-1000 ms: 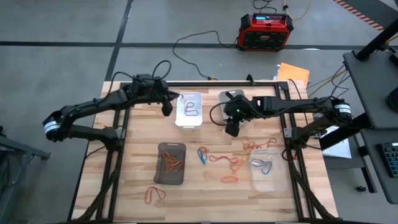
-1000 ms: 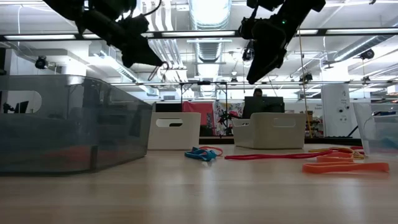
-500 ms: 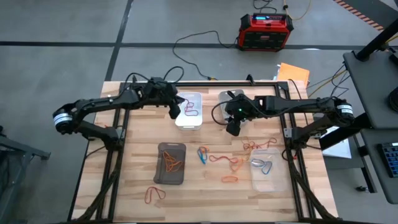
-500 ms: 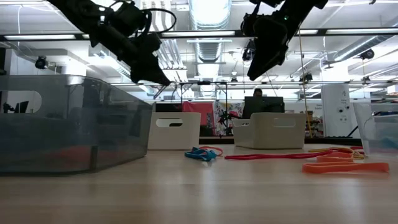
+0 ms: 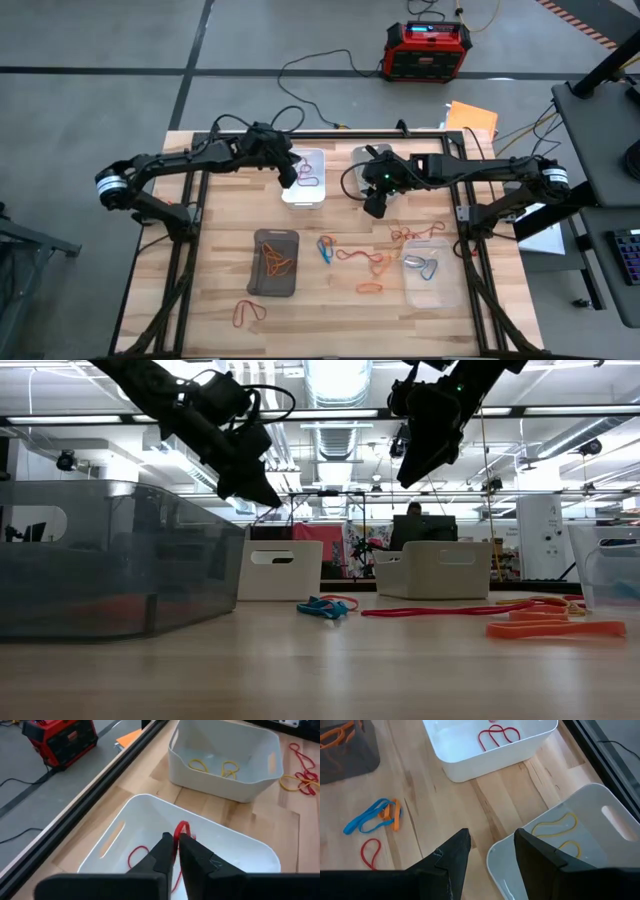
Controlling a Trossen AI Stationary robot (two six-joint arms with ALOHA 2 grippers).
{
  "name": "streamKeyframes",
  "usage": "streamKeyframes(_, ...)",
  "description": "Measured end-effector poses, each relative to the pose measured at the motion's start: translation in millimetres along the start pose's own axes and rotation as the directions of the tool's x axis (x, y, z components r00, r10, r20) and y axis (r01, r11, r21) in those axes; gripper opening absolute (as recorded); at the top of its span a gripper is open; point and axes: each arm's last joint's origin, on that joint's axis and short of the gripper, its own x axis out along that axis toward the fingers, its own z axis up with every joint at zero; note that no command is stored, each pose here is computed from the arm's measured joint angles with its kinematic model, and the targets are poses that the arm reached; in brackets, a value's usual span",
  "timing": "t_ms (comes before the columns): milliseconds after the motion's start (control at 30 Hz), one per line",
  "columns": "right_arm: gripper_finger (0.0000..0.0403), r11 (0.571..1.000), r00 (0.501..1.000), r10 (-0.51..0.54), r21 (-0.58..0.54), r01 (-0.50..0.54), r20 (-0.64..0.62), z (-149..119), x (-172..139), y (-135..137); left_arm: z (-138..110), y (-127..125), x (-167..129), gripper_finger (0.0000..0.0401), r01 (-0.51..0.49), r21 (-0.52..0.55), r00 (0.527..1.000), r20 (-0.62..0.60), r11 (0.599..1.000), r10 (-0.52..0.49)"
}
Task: Sort rubber bands into baskets
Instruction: Put the red rubber band into the white bin, then put the blue rubber band into the transparent bin
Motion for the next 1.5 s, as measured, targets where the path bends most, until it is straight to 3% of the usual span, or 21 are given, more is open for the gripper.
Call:
streamKeyframes(467,0.0151,1.0,1.0,0.001,0.024,-0.001,0.004,0,0,0,3,-5,-7,0.0118,0.012,0.021,1.0,0.019,1.0,-0.012)
streamKeyframes(667,0.015,0.995,0.999,0.016,0.099,-0.019,0.029,2,-1,6,9,-26,-30,0.0121,0.065,0.104,0.994,0.082,0.992,-0.074)
streamKeyframes(1100,0.015,0.986,0.981,0.165,-0.004,-0.165,0.099,0,3,65,-34,-76,-95,0.0121,0.127,0.257,0.96,0.213,0.958,-0.184)
streamKeyframes(1500,0.015,0.976,0.977,0.213,-0.04,-0.212,0.022,-15,38,108,-57,-82,-117,0.0121,0.188,0.286,0.924,0.273,0.94,-0.268)
